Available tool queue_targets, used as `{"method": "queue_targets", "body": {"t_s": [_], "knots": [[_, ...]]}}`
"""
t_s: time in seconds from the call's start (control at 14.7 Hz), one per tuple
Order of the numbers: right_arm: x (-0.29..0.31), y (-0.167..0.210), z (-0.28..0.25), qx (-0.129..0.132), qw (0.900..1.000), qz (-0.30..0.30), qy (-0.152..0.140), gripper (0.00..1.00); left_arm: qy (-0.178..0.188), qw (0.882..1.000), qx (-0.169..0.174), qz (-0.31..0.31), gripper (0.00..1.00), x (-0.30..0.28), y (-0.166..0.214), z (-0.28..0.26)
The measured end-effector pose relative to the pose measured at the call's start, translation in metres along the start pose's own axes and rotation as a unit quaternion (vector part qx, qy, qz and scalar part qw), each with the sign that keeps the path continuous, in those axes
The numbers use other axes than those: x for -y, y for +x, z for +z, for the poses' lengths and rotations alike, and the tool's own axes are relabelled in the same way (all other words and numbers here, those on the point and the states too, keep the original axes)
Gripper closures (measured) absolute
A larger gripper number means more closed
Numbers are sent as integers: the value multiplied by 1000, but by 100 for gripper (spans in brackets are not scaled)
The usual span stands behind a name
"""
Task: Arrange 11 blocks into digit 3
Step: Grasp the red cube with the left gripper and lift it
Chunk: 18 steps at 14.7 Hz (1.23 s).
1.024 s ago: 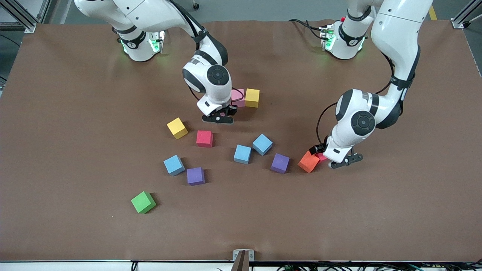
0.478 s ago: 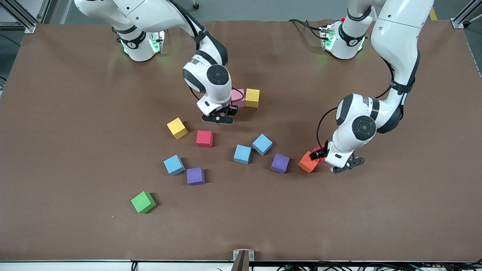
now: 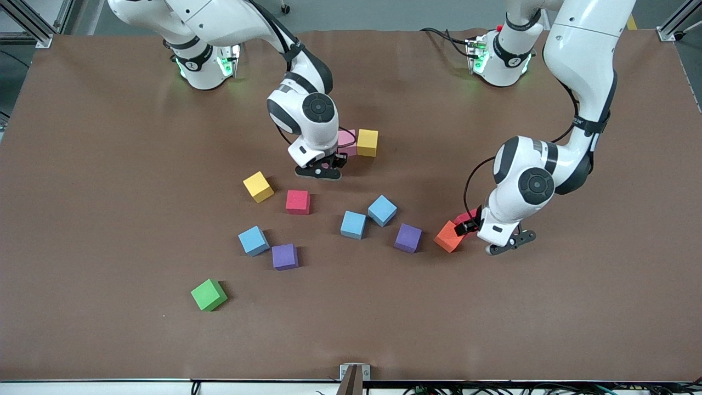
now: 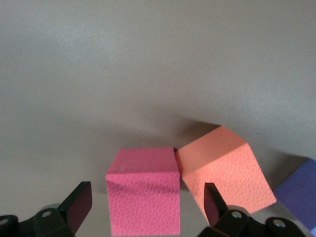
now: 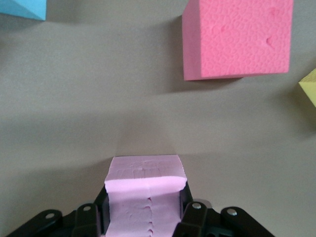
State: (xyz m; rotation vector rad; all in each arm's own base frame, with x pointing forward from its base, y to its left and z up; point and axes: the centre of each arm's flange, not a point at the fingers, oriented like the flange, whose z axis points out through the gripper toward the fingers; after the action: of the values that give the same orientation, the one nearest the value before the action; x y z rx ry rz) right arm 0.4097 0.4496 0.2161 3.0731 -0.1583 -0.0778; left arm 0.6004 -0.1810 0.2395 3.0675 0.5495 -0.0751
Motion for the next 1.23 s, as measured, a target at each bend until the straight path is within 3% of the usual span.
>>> {"method": "queue_targets", "body": {"t_s": [0.61, 1.23], "knots": [[5, -5, -2, -3, 1000, -5, 5, 44, 23, 999, 36, 19, 0, -6, -31, 2], [3, -8, 2, -7, 1000, -9, 6, 44, 19, 999, 34, 21, 0, -8, -34, 29]]}}
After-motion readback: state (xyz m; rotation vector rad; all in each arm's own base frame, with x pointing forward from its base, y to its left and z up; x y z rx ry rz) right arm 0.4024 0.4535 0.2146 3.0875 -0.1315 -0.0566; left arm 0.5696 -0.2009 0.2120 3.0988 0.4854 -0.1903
